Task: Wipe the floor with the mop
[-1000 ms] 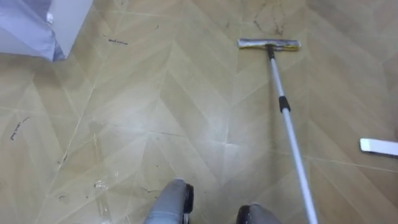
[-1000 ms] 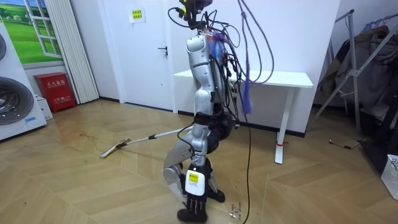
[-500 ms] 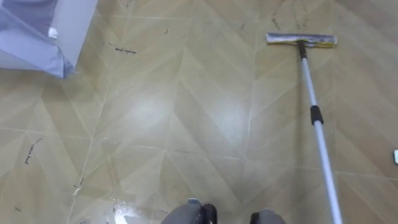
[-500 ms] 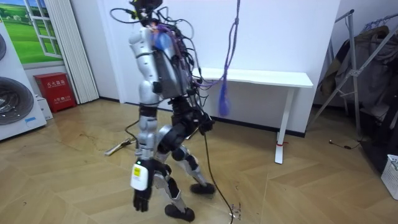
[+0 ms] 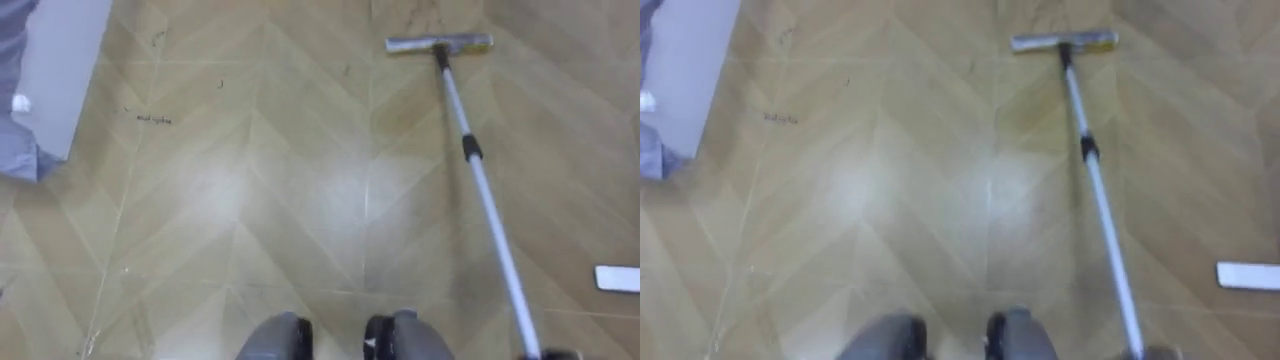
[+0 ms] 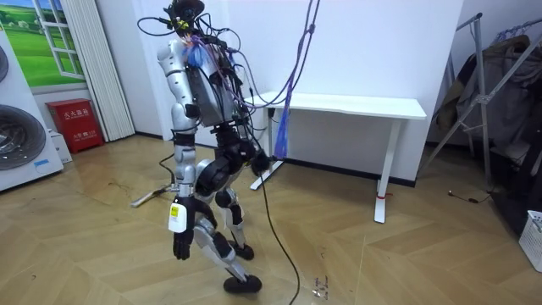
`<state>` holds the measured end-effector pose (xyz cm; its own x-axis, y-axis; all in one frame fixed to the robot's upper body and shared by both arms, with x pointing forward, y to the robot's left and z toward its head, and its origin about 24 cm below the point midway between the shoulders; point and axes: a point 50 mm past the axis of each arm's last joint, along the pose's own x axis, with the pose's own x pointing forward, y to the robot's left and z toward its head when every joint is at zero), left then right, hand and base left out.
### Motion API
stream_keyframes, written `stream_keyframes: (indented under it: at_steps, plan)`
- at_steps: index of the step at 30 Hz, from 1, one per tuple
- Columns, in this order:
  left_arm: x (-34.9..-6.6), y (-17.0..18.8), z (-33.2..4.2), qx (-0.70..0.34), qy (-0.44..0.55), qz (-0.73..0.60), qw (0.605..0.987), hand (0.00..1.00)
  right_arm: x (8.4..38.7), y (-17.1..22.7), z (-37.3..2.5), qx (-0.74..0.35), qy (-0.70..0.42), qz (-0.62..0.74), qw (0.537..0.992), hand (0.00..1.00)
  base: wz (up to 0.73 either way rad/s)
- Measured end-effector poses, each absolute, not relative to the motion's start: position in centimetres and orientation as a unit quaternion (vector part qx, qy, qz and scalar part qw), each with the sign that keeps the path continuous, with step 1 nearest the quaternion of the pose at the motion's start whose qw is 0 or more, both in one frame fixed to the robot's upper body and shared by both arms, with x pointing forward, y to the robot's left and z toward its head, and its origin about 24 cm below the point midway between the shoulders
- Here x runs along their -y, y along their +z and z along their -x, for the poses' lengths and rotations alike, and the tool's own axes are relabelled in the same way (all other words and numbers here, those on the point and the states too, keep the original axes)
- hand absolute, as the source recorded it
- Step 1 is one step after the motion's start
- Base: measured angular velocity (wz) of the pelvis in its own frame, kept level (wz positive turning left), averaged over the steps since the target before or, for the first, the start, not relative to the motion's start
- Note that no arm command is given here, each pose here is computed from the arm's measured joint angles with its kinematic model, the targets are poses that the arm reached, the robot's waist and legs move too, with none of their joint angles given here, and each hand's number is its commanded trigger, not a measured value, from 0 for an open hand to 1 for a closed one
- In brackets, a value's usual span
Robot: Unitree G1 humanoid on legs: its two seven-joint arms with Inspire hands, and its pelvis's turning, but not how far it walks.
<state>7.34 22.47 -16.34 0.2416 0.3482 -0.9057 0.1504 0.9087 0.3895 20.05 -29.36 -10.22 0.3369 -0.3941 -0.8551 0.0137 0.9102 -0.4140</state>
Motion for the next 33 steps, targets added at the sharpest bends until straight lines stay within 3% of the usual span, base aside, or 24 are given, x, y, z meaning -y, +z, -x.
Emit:
stream_keyframes:
  at_steps: [2,5,8,10,13,18,21,25,30,33]
  plan:
    - [-22.5,-16.3,-7.4,-0.611,0.063,-0.204,0.762,0.0,29.0,-9.1,-22.2,-0.526,-0.121,0.158,0.827,1.0,0.19]
    - [-22.5,-16.4,-7.0,-0.613,0.057,-0.198,0.762,0.0,29.1,-9.7,-21.2,-0.534,-0.116,0.137,0.826,1.0,0.4]
    - [-22.1,-16.3,-7.7,-0.608,0.044,-0.192,0.769,0.0,31.2,-11.8,-15.1,-0.597,-0.138,0.146,0.777,1.0,0.61]
    - [-22.0,-16.3,-7.9,-0.603,0.042,-0.191,0.773,0.0,32.8,-13.0,-8.4,-0.663,-0.16,0.162,0.713,1.0,0.48]
    - [-22.2,-16.2,-7.9,-0.602,0.049,-0.194,0.773,0.0,32.3,-14.0,-2.6,-0.712,-0.16,0.161,0.664,1.0,0.01]
    - [-22.0,-16.2,-8.0,-0.598,0.048,-0.194,0.776,0.0,28.5,-15.7,1.1,-0.745,-0.139,0.128,0.64,1.0,-0.03]
    - [-22.1,-16.5,-6.4,-0.624,0.051,-0.19,0.756,0.0,27.4,-16.0,2.3,-0.757,-0.129,0.112,0.631,1.0,-0.02]
    - [-22.3,-16.6,-5.7,-0.639,0.056,-0.189,0.743,0.0,27.8,-15.9,-0.8,-0.738,-0.136,0.113,0.651,1.0,0.03]
    - [-22.3,-16.2,-6.8,-0.617,0.066,-0.192,0.76,0.0,30.0,-13.3,-12.1,-0.641,-0.162,0.122,0.74,1.0,-0.09]
    - [-22.9,-16.0,-6.8,-0.611,0.072,-0.191,0.765,0.0,30.2,-11.7,-16.3,-0.59,-0.16,0.126,0.781,1.0,-0.13]
